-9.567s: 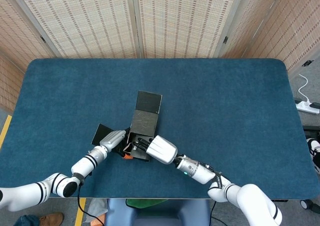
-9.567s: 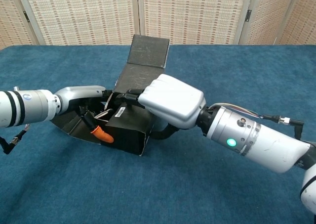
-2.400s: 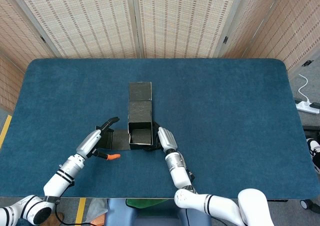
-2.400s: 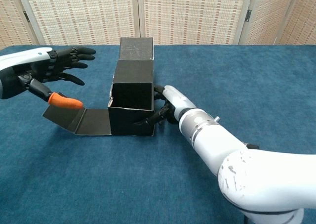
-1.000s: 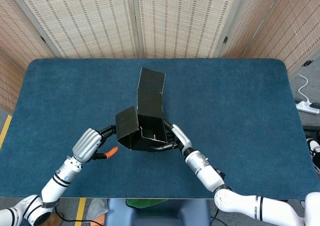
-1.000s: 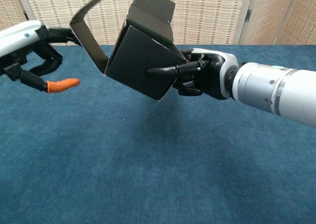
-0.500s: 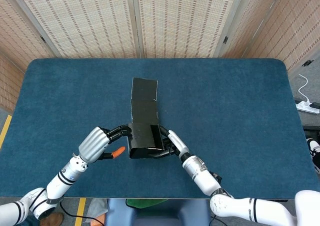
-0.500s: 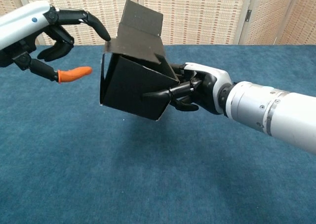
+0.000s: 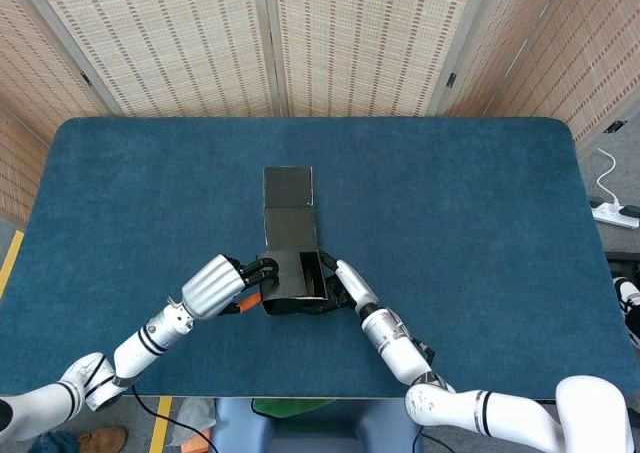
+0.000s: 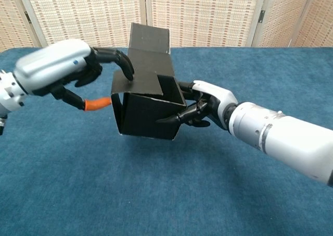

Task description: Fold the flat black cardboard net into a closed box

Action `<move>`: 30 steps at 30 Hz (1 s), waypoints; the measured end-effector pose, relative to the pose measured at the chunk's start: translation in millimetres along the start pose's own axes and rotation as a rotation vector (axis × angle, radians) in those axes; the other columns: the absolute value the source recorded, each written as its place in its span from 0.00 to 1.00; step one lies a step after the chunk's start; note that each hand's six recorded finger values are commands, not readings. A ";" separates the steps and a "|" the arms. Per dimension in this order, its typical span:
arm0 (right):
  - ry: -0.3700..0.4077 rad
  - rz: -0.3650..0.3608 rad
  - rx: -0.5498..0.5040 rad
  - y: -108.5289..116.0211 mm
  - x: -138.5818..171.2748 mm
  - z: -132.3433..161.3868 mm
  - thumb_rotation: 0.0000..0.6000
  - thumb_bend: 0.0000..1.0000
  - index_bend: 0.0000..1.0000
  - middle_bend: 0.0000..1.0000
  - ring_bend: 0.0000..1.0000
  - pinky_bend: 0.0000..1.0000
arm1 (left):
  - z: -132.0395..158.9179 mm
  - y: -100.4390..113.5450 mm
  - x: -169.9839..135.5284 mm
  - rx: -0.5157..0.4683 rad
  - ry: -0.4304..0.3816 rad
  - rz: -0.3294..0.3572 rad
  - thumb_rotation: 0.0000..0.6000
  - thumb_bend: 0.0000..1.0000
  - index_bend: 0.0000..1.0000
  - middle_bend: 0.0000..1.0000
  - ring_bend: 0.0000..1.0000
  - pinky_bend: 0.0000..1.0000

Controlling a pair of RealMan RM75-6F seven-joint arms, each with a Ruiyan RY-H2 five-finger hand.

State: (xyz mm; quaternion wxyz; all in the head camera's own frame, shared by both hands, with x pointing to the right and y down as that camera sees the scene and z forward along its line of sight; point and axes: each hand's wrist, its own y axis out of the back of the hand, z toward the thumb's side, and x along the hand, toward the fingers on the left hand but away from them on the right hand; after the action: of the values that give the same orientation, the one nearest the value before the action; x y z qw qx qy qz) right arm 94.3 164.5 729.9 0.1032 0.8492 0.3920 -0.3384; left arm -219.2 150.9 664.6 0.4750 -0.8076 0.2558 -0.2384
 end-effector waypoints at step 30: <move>0.031 -0.031 0.164 -8.4 -18.7 -34.2 1.00 0.23 0.49 0.52 0.78 1.00 | 1.7 -48.4 2.7 0.063 -0.099 -0.032 1.00 0.36 0.40 0.40 0.84 0.88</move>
State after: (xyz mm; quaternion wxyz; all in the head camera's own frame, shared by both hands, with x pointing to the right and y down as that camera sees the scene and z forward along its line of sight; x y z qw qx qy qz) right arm 96.4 174.1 768.6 0.0221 0.8537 0.3778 -0.3577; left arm -207.0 170.5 707.2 0.5084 -0.8069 0.2114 -0.2139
